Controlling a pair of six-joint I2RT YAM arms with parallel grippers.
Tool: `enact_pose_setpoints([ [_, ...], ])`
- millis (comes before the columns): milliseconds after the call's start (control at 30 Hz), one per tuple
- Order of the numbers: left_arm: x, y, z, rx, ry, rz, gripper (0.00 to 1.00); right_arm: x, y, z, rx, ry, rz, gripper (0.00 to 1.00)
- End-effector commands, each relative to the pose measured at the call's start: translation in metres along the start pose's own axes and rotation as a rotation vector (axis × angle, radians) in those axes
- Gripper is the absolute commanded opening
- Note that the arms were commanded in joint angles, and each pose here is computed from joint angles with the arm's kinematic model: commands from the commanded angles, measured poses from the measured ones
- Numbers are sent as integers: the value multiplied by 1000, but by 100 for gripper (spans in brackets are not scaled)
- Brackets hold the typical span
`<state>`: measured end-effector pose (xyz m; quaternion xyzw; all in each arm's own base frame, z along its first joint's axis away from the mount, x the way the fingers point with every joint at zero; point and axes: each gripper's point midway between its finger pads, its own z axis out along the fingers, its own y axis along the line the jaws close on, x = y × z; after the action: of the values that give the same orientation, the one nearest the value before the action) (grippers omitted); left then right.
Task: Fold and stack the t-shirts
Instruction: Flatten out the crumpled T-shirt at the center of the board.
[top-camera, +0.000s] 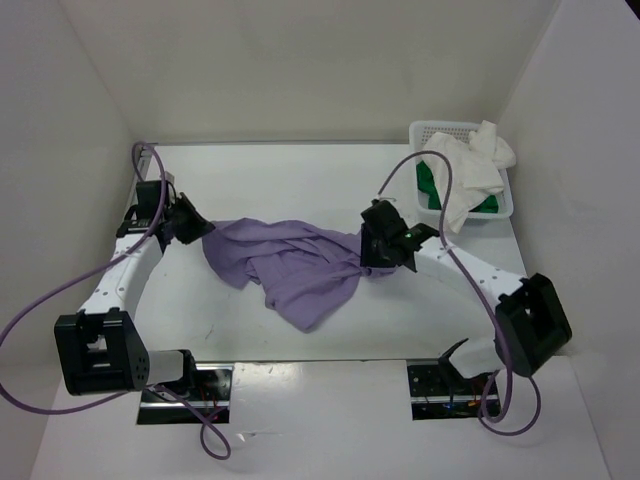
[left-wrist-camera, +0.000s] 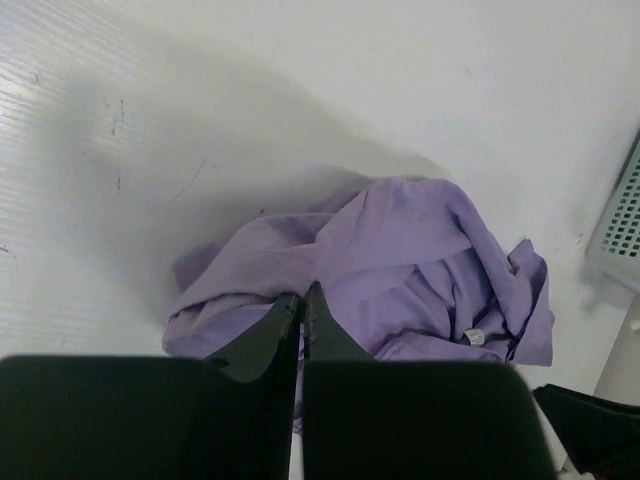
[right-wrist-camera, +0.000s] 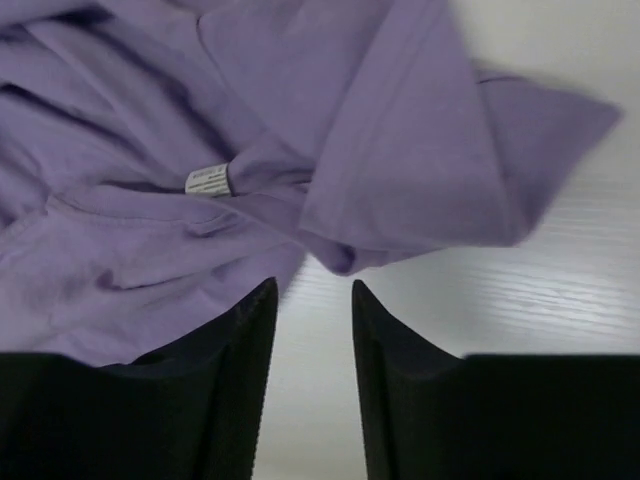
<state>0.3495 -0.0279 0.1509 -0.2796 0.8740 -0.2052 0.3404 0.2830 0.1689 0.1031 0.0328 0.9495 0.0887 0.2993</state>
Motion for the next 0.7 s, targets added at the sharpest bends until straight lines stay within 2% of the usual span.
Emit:
enact_pose_setpoints([
  [0, -6, -10, 2, 44, -15, 42, 0, -6, 21, 18, -37, -15, -34, 45],
  [267, -5, -8, 7, 38, -7, 39, 0, 4, 28, 56, 39, 35, -124, 48],
  [367, -4, -6, 9, 33, 0, 37, 0, -5, 22, 61, 94, -7, -105, 45],
  [467, -4, -6, 9, 33, 0, 37, 0, -1, 18, 67, 115, 4, -111, 42],
  [633, -4, -6, 9, 33, 0, 37, 0, -21, 23, 50, 110, -47, -88, 41],
  [667, -4, -6, 9, 33, 0, 37, 0, -25, 27, 44, 91, -54, -84, 45],
])
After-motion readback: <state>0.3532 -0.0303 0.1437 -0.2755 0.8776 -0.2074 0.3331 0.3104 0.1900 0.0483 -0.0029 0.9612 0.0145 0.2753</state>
